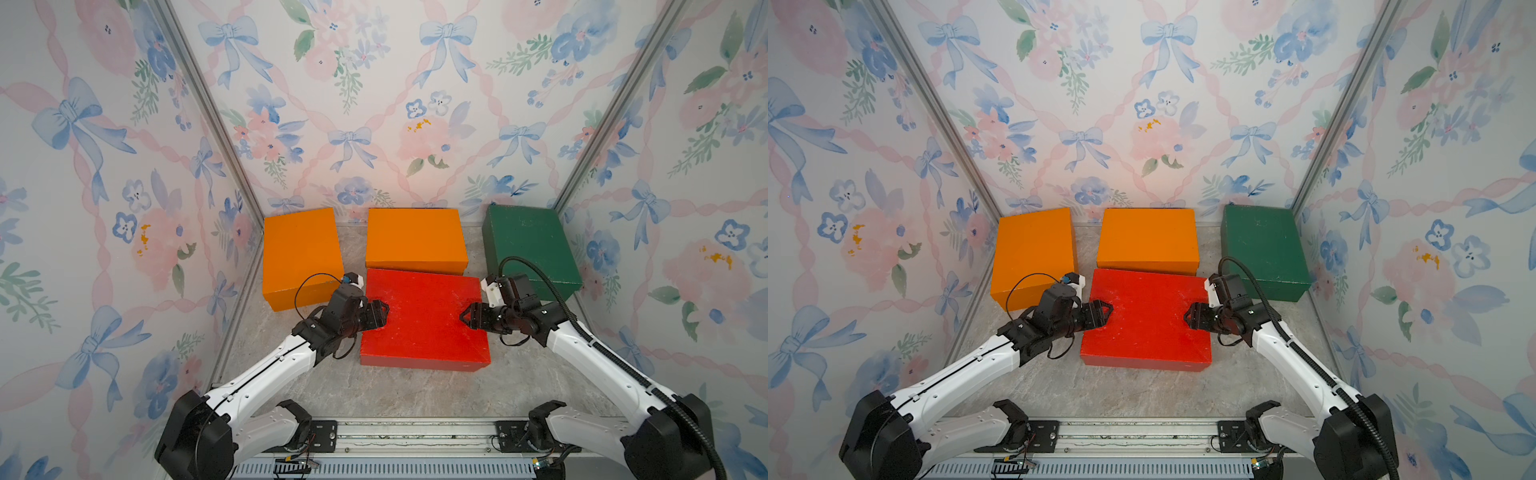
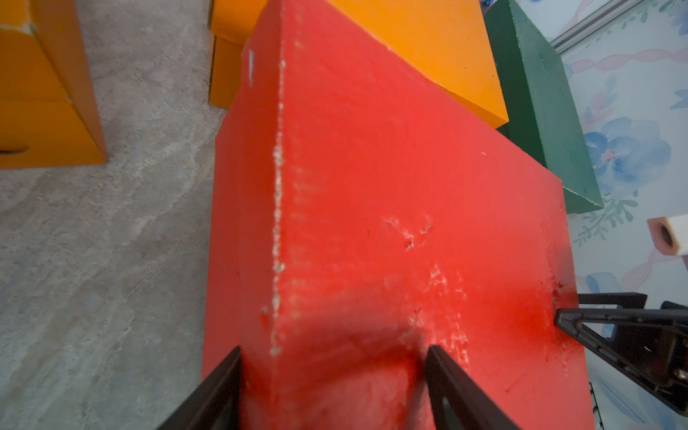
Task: Stack the shoeboxes
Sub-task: Pick up the shoebox from the center of the board.
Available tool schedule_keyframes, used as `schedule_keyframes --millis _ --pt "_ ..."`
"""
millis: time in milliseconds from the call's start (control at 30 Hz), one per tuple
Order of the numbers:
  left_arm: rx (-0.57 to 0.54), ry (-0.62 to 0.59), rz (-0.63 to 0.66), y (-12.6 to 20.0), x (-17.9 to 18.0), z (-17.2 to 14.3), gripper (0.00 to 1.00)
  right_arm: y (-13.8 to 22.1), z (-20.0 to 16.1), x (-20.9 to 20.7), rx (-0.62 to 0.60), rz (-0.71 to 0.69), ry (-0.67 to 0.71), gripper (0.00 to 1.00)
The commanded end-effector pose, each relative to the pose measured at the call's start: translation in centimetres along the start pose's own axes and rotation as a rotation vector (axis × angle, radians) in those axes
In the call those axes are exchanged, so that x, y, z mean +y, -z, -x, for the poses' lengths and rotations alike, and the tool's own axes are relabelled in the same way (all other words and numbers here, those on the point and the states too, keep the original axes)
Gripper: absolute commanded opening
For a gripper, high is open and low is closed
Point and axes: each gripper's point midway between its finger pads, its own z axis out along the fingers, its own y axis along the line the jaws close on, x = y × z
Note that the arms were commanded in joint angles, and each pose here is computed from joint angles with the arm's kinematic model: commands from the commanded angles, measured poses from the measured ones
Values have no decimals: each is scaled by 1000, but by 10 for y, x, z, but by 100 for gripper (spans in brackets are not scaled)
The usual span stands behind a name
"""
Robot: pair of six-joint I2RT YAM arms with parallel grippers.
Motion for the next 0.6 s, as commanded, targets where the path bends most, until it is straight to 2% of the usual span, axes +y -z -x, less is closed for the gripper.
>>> schedule_keyframes --millis 0,567 --pt "0 -27 -166 5 -46 10 74 23 17 57 -54 201 78 70" --pt "-36 -31 -182 10 -59 25 73 42 40 71 -109 204 129 70"
